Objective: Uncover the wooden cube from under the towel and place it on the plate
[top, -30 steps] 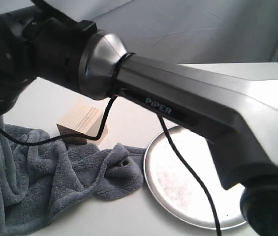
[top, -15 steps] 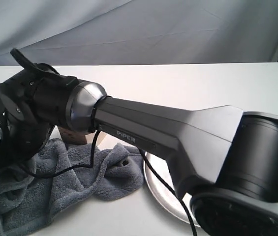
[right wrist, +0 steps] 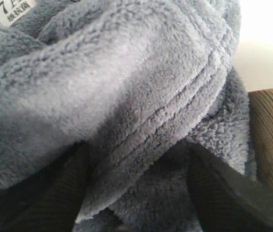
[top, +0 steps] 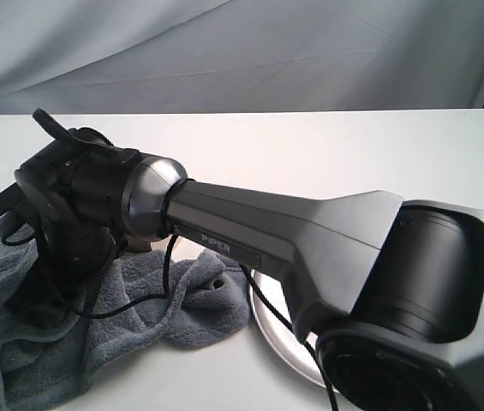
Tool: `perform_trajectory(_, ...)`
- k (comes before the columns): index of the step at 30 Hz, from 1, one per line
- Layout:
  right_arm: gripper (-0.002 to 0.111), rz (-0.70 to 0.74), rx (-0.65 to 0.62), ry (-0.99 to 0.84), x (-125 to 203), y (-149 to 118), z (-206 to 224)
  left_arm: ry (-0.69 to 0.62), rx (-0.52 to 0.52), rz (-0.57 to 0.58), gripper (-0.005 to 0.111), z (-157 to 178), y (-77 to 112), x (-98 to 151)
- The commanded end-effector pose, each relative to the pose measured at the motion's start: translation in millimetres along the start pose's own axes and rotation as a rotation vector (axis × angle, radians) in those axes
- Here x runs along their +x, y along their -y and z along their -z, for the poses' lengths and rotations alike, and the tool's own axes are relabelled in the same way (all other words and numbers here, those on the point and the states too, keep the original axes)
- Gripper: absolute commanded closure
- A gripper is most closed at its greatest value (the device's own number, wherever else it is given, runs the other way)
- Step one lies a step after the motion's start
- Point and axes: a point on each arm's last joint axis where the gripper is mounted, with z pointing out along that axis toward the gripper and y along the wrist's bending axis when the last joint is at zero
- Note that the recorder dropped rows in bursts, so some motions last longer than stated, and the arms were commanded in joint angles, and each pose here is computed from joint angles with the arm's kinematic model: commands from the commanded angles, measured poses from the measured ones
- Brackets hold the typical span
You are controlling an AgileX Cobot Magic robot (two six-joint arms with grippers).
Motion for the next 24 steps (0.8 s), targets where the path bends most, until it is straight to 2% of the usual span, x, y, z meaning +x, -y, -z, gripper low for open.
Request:
perform_trajectory(1, 0.038, 0.021, 0.010, 0.008, -2.4, 3.4, 11.0, 0.009, 0.001, 0.004, 0.107, -0.1, 0.0, 0.4)
perform_trajectory(4, 0.029, 0.049, 0.008, 0.036, -6.5, 2.8, 23.1, 0.009, 0.001, 0.004, 0.107, -0.1, 0.0, 0.4)
perform_trajectory(7, 0.026, 0.055, -0.001, 0.058, -9.5, 2.6, 35.5, 0.009, 0.001, 0.004, 0.107, -0.1, 0.0, 0.4)
perform_trajectory(12, 0.025, 0.056, -0.010, 0.091, -13.4, 2.7, 55.6, 0.009, 0.001, 0.004, 0.107, -0.1, 0.0, 0.4)
perform_trajectory(16, 0.025, 0.152, 0.002, 0.114, -15.7, 4.2, 73.2, 0.009, 0.001, 0.004, 0.107, -0.1, 0.0, 0.4)
perform_trajectory(24, 0.025, 0.204, 0.035, 0.033, -8.9, 31.5, 73.6, 0.009, 0.001, 0.004, 0.107, -0.1, 0.0, 0.4)
